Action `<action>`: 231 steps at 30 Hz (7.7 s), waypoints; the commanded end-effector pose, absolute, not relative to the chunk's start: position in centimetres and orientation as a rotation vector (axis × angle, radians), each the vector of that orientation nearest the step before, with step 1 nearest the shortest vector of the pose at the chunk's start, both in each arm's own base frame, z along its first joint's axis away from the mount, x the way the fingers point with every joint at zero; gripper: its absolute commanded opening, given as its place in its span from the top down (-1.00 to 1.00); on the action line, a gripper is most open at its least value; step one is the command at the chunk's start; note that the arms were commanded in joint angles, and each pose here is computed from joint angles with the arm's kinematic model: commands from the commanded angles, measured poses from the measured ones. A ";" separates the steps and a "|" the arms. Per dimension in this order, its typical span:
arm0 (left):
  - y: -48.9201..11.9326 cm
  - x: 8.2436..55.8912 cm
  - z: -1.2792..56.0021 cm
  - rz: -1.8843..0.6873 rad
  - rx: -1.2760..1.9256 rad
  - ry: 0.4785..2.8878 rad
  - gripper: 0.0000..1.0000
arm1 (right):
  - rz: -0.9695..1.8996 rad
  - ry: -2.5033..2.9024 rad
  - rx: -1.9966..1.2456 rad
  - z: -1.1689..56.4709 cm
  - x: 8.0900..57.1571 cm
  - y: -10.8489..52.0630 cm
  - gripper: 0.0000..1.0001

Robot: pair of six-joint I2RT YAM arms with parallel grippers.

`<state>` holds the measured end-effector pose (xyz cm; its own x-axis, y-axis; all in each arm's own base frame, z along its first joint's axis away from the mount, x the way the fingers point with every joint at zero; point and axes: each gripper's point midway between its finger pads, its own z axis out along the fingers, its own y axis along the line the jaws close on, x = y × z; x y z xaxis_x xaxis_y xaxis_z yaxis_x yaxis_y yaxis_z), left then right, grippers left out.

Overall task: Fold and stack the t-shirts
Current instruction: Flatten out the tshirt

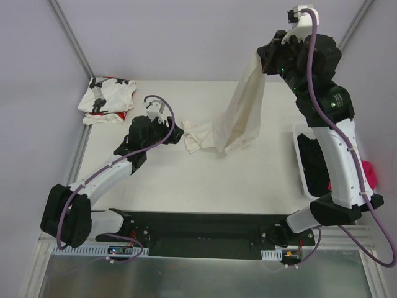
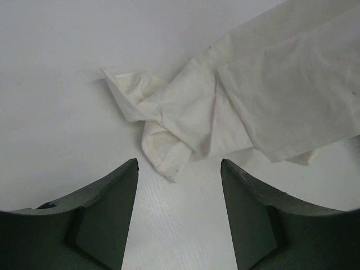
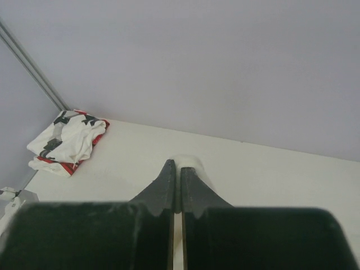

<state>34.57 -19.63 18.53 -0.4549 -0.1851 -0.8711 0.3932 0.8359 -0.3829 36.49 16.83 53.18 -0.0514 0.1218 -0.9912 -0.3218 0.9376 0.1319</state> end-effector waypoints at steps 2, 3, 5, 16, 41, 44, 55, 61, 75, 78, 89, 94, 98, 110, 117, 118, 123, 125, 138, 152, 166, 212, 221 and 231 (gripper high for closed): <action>-21.4 35.4 21.0 -0.774 0.174 1.858 -0.19 | 0.302 1.575 -0.149 53.1 37.6 16.4 0.99; -21.8 35.4 20.5 -0.786 0.185 1.866 -0.18 | 0.302 1.578 -0.151 53.0 37.8 16.5 0.98; -23.1 35.3 20.9 -0.861 0.237 1.829 -0.19 | 0.306 1.577 -0.152 53.1 37.9 16.6 0.98; -32.5 33.8 17.6 -1.306 0.784 1.731 -0.57 | 0.284 1.616 -0.156 51.7 38.9 16.9 0.98; -40.8 36.3 10.9 -0.516 0.880 1.801 -0.99 | 0.406 1.736 -0.115 47.3 40.6 16.9 0.99; -40.7 37.1 10.3 -0.441 0.853 1.818 -0.98 | 0.427 1.731 -0.113 47.5 40.3 16.7 0.98; -41.2 38.6 9.2 -0.352 0.833 1.835 -0.77 | 0.480 1.730 -0.103 47.3 40.5 16.5 0.98; -42.5 37.8 10.2 -0.405 0.861 1.829 -0.41 | 0.484 1.729 -0.096 47.4 40.9 16.3 0.98; -42.4 38.3 11.0 -0.351 0.830 1.835 1.00 | 0.522 1.742 -0.067 47.0 41.3 16.0 0.98; -41.2 38.7 12.7 -0.293 0.790 1.814 1.00 | 0.517 1.748 -0.059 46.7 41.5 15.7 0.98; -35.0 41.7 27.9 -0.081 0.594 1.663 1.00 | 0.506 1.780 -0.049 45.6 41.9 15.2 0.98; -31.9 42.9 36.4 0.012 0.524 1.540 1.00 | 0.516 1.796 -0.075 45.3 41.8 15.6 0.98; -29.5 42.7 41.3 0.064 0.471 1.484 1.00 | 0.520 1.800 -0.089 45.3 41.6 15.7 0.98; -19.4 41.6 52.4 0.248 0.212 1.365 1.00 | 0.570 1.791 -0.127 45.8 40.4 16.3 0.99; -15.3 40.8 54.5 0.309 0.111 1.348 1.00 | 0.567 1.766 -0.138 45.6 39.4 16.0 0.98; -14.7 40.8 54.6 0.320 0.091 1.350 1.00 | 0.551 1.759 -0.163 45.6 39.3 15.9 0.98; -11.3 40.7 55.9 0.348 -0.005 1.332 1.00 | 0.571 1.786 -0.193 44.1 39.6 16.6 0.98; -10.5 40.3 56.9 0.356 -0.022 1.316 1.00 | 0.575 1.794 -0.192 43.6 39.9 16.7 0.98; -10.5 42.5 54.1 0.380 0.002 1.361 1.00 | 0.430 1.870 -0.089 39.3 42.4 14.7 0.98; -12.6 45.0 46.7 0.303 0.064 1.471 1.00 | 0.130 1.889 0.167 36.0 43.7 8.3 0.99; -18.2 46.1 36.9 -0.016 0.137 1.604 1.00 | 0.008 1.948 0.283 33.6 42.1 5.8 0.98; -46.5 41.3 18.5 -0.888 0.598 1.899 1.00 | 0.536 1.962 0.032 35.3 38.3 15.4 -0.15; -49.0 38.5 13.3 -0.958 0.674 2.006 0.13 | 0.513 1.906 0.085 36.9 37.3 12.6 -0.15; -47.1 40.6 17.4 -0.811 0.716 1.902 -0.66 | 0.479 1.877 0.118 37.3 36.3 10.8 -0.06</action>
